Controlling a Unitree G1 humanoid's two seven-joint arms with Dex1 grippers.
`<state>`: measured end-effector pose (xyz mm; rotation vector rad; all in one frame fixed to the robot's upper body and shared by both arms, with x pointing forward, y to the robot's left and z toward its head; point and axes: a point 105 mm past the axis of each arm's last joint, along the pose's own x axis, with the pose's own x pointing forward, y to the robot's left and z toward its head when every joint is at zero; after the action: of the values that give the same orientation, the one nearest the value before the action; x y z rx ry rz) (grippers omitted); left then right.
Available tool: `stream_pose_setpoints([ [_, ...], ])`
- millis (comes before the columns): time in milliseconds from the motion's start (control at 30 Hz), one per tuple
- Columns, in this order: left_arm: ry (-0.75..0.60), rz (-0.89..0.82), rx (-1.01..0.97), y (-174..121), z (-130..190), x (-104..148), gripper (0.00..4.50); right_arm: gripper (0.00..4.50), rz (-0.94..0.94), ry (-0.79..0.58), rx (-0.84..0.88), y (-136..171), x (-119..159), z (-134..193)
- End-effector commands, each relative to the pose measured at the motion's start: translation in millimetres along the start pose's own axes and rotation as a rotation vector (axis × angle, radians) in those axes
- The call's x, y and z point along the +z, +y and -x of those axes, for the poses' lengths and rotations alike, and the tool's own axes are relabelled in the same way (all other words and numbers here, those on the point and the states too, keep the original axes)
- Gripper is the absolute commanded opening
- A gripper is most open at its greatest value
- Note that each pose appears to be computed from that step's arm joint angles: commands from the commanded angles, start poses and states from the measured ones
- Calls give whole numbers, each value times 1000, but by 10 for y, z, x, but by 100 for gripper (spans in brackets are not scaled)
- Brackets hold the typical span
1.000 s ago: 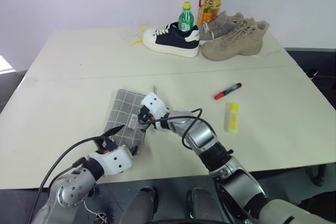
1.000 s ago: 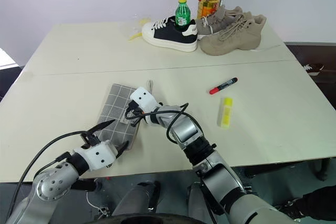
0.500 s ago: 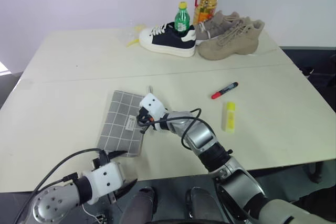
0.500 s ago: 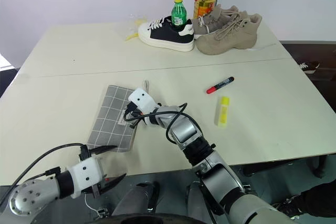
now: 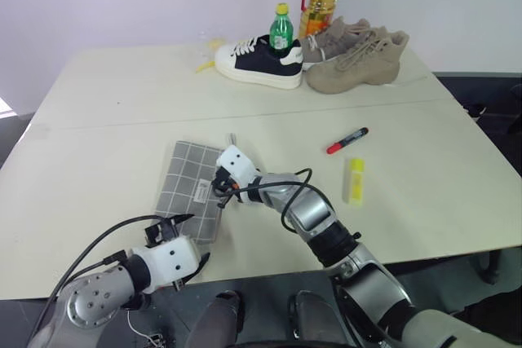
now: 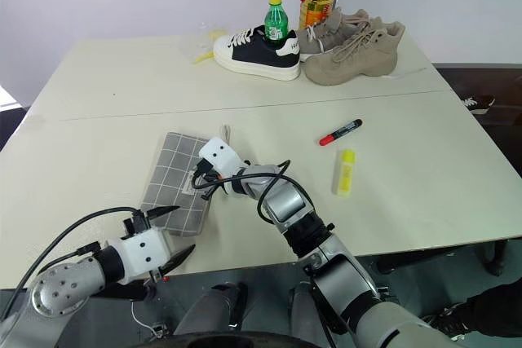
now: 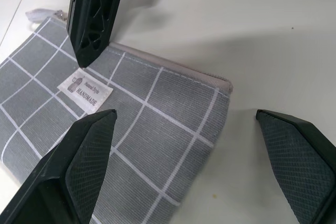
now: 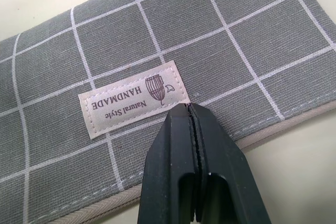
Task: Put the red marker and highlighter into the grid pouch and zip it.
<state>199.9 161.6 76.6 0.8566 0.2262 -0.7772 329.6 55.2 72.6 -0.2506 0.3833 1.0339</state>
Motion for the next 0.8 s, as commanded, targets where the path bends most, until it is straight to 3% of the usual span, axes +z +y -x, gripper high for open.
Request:
stream_pose_setpoints([
  [33, 24, -20, 40, 30, -85, -47, 450, 2, -6, 33, -1, 6, -80, -25],
  [467, 105, -153, 202, 198, -153, -193, 450, 2, -2, 28, 3, 11, -66, -28],
  [567, 119, -130, 223, 226, -119, -234, 372, 0, 3, 29, 5, 11, -66, -26],
  [700, 134, -110, 223, 210, -79, -267, 195, 0, 4, 30, 4, 8, -68, -24],
  [800, 142, -98, 226, 209, -49, -286, 195, 0, 4, 30, 5, 7, -70, -24],
])
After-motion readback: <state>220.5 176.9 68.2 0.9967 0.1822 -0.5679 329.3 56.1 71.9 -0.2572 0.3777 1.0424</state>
